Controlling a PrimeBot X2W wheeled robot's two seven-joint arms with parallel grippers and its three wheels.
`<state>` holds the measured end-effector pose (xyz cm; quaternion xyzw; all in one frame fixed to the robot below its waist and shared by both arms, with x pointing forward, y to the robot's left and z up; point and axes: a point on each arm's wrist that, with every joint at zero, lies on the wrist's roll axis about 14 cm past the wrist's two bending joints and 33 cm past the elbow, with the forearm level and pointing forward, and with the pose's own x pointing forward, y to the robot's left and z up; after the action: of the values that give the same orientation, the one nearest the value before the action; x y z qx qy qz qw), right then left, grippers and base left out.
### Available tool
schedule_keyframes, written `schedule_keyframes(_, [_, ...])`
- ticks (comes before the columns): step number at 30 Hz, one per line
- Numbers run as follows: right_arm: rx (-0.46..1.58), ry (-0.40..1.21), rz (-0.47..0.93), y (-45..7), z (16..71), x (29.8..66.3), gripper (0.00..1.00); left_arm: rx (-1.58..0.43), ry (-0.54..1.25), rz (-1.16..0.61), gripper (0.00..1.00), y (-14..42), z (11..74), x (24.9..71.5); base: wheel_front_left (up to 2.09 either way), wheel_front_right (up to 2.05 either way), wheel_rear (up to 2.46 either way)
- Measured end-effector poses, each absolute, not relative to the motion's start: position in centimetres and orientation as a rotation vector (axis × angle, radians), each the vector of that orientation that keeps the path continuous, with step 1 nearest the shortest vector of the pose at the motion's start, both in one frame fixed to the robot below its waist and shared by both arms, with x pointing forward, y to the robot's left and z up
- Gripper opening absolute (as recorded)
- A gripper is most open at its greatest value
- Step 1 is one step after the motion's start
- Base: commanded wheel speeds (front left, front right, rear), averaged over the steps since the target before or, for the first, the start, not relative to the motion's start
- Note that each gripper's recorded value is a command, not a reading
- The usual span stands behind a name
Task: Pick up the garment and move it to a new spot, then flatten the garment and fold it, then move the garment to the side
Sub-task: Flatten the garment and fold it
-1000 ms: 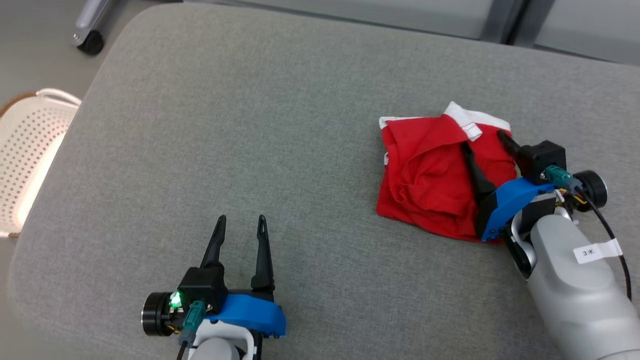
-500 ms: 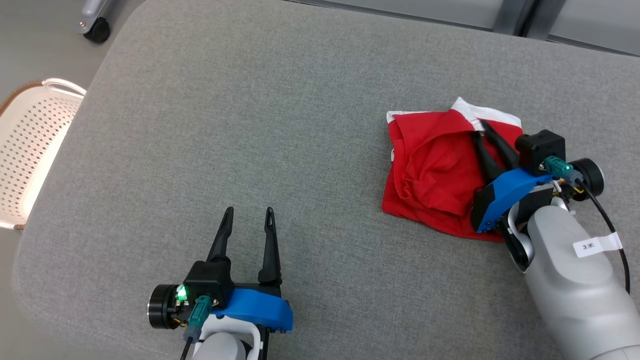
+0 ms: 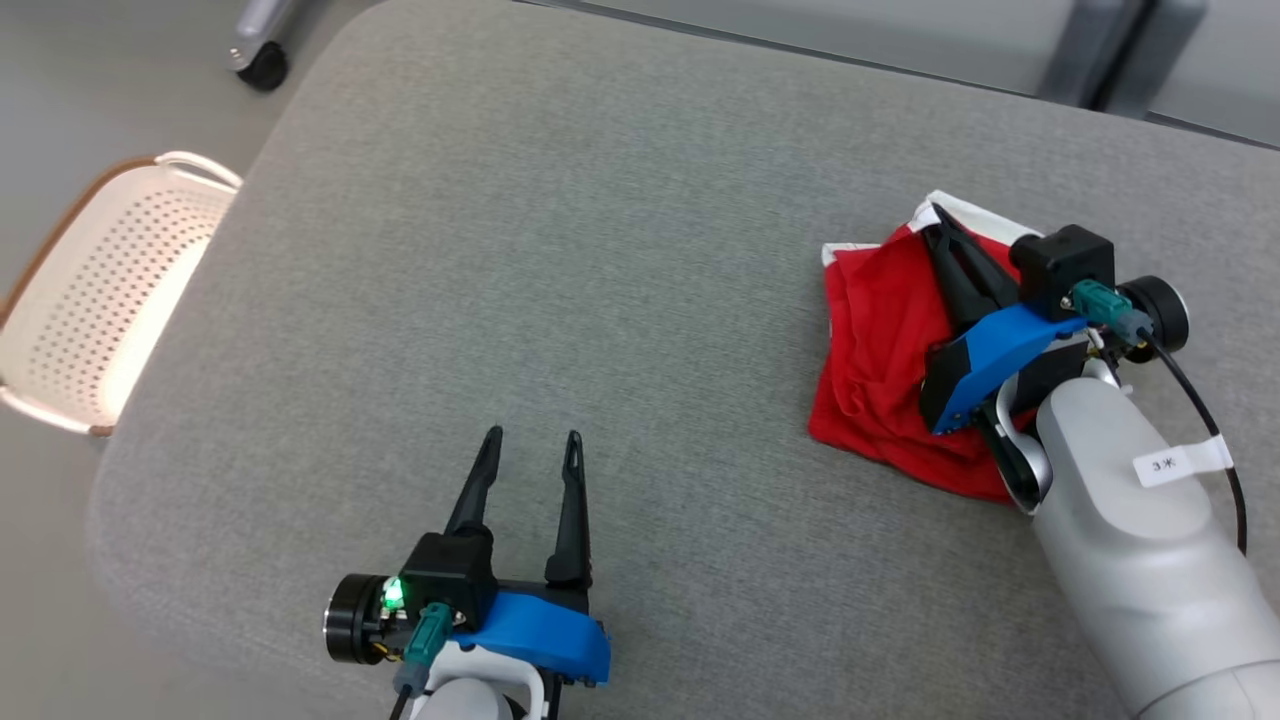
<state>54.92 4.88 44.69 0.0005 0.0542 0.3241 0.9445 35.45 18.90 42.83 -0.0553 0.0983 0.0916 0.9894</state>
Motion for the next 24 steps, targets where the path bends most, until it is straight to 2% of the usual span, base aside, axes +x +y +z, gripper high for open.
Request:
schedule_keyframes(1, [-0.001,0.104,0.672,5.5,45.0,55.0,0.01,-0.111,0.199,0.190,1.00,19.0,42.8,35.2,0.00,0.00,0.00])
schedule_keyframes(2, [0.004,0.102,0.679,6.0,45.2,55.1,0.35,-0.113,0.205,0.198,1.00,19.2,42.7,34.9,0.00,0.00,0.00])
schedule_keyframes(3, [0.006,0.102,0.690,6.7,45.3,55.1,0.85,-0.115,0.213,0.209,1.00,19.4,42.5,34.5,0.00,0.00,0.00])
schedule_keyframes(4, [0.012,0.104,0.700,7.4,45.4,55.1,1.00,-0.114,0.220,0.216,1.00,19.6,42.3,34.2,0.00,0.00,0.00])
schedule_keyframes(11, [0.086,0.071,0.796,12.0,47.6,53.3,1.00,-0.131,0.241,0.245,1.00,20.1,41.8,33.2,0.00,0.00,0.00])
schedule_keyframes(16, [0.180,0.067,0.838,12.8,48.5,50.8,1.00,-0.137,0.230,0.237,1.00,19.8,42.0,33.6,0.00,0.00,0.00])
schedule_keyframes(19, [0.198,0.057,0.799,10.7,48.8,50.9,1.00,-0.127,0.213,0.230,1.00,19.8,42.4,34.1,0.00,0.00,0.00])
schedule_keyframes(24, [0.185,0.048,0.616,3.4,48.4,52.2,1.00,-0.107,0.178,0.205,1.00,19.4,43.3,35.0,0.00,0.00,0.00])
